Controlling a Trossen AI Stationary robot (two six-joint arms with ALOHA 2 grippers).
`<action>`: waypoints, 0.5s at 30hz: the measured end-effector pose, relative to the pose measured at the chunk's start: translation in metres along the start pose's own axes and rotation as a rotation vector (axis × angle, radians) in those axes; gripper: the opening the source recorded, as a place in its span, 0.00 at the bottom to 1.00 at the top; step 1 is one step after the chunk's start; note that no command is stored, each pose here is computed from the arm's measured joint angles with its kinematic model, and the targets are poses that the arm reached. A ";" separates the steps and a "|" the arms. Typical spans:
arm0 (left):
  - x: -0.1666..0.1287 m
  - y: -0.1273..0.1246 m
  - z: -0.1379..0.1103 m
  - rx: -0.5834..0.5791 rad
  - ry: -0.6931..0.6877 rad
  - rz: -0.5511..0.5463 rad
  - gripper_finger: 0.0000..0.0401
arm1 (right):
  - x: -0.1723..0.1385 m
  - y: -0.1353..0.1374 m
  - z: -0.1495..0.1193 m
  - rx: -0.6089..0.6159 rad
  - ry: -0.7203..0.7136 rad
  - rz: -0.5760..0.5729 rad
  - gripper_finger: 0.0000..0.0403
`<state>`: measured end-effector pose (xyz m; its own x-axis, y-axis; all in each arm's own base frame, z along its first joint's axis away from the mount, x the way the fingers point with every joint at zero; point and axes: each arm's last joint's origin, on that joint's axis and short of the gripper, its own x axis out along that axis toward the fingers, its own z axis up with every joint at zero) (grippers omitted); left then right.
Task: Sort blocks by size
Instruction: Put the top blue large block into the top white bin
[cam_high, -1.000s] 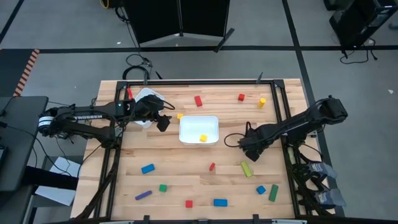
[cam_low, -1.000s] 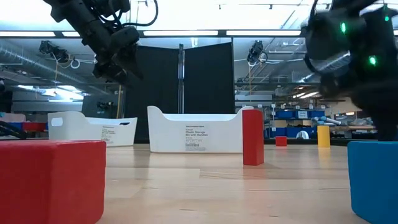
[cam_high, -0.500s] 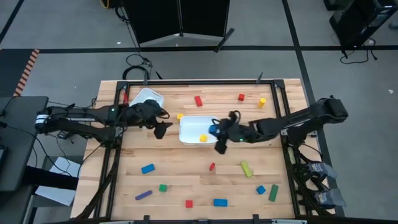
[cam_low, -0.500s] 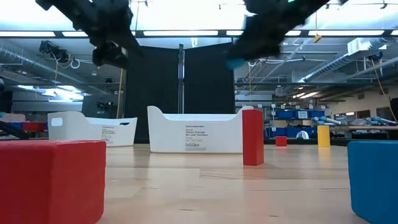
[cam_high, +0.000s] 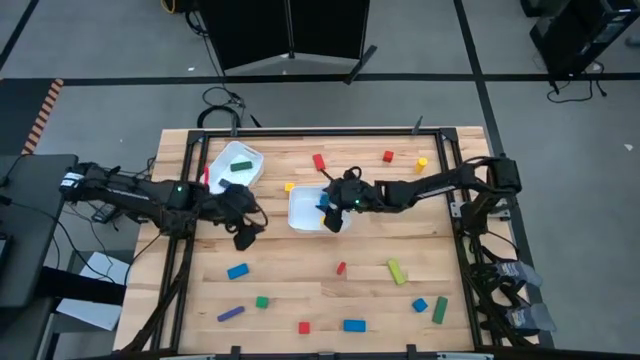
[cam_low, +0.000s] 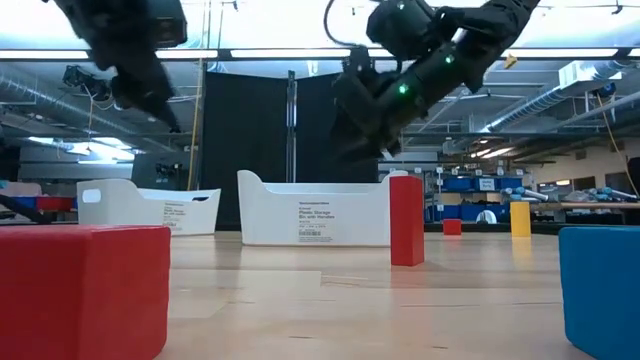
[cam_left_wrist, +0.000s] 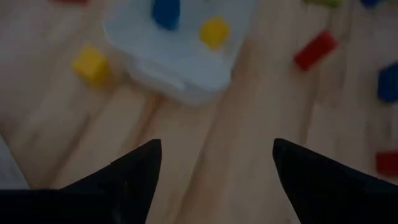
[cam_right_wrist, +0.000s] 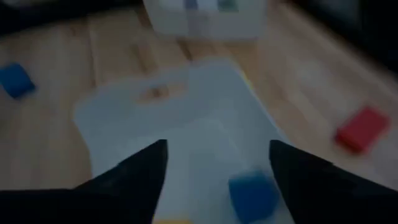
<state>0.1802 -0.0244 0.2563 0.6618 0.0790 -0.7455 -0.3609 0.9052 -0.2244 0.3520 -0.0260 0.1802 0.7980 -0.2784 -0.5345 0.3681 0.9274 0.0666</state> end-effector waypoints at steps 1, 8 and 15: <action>0.000 -0.002 -0.003 -0.008 0.025 -0.003 0.78 | -0.002 0.002 0.003 -0.012 -0.027 0.009 0.76; 0.011 -0.021 -0.030 -0.038 0.275 -0.009 0.79 | -0.022 0.016 0.024 -0.105 -0.175 0.065 0.84; 0.039 -0.045 -0.062 0.013 0.532 0.060 0.79 | -0.026 0.022 0.024 -0.105 -0.181 0.080 0.79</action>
<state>0.1815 -0.0878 0.1978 0.2145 -0.0893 -0.9726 -0.3775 0.9109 -0.1668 0.3508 -0.0044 0.2156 0.8987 -0.2348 -0.3704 0.2565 0.9665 0.0096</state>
